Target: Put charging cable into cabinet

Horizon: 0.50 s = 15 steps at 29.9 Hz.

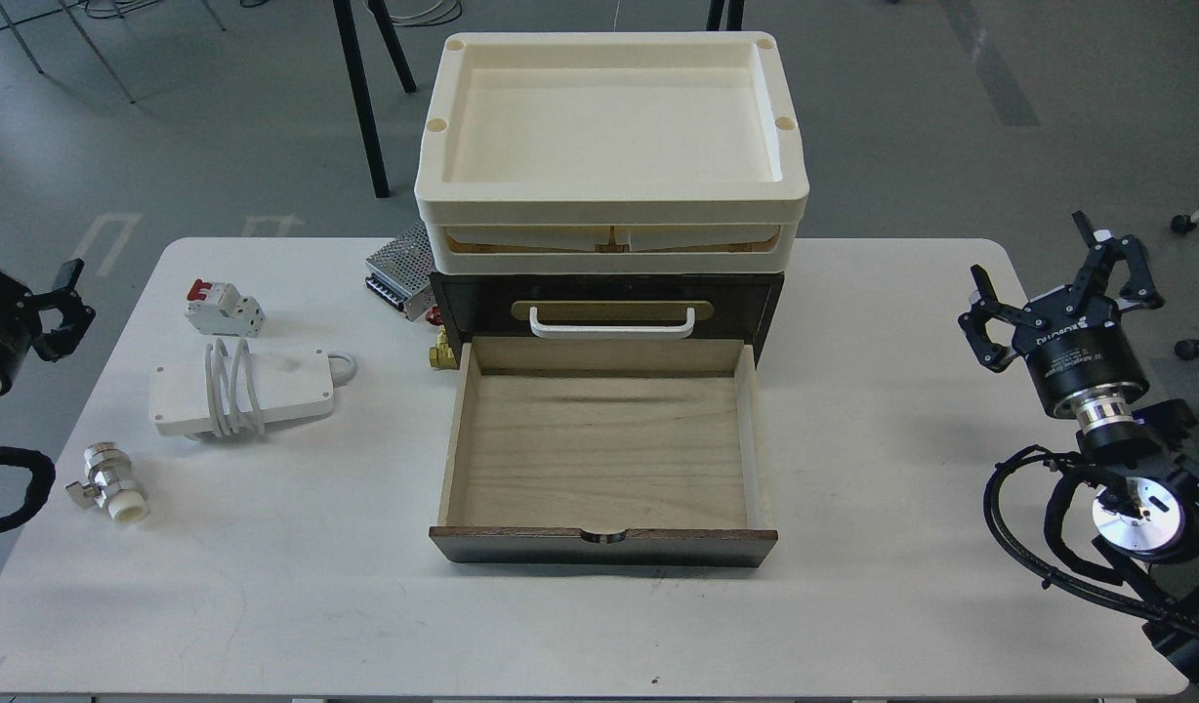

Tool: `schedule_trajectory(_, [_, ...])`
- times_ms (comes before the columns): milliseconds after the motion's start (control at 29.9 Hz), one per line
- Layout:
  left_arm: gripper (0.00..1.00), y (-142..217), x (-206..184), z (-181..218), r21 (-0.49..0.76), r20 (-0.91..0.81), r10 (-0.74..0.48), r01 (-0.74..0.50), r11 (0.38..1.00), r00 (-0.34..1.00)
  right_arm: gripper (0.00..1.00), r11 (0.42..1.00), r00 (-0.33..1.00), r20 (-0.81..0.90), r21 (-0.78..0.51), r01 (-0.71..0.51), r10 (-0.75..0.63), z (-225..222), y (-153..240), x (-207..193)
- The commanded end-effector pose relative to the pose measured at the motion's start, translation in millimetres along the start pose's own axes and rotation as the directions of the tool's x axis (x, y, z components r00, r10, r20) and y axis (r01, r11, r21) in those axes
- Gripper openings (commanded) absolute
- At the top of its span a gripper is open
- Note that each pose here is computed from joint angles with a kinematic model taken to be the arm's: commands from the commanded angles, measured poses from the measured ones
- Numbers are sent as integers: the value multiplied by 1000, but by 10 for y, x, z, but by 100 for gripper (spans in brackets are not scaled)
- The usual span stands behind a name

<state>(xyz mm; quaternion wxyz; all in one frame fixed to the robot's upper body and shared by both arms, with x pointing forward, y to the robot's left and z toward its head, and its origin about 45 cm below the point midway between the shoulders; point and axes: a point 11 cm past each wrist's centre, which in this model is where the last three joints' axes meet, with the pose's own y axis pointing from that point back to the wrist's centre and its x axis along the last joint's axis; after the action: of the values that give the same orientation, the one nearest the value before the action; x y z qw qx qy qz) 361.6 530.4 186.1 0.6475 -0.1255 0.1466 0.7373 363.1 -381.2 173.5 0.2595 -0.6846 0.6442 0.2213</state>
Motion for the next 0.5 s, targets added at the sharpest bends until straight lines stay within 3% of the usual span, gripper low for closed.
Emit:
schedule_trajectory(0, [100,7,-11,-47,11,2,-3,3,1000,1000,99,1000,1000,0,0,-1,1,0,0,1])
schedule_trajectory(267, [100,-31,54,133,-31,13,19,-18,999,1000,99,1000,1000,0,0,-1,1,0,0,1])
schedule_trajectory(401, [100,-96,156,540,-181,44,65,-56,982,997,99,1000,1000,0,0,-1,1,0,0,1])
schedule_trajectory(468, [100,-72,261,742,-196,99,91,-71,978,991,99,1000,1000,0,0,-1,1,0,0,1])
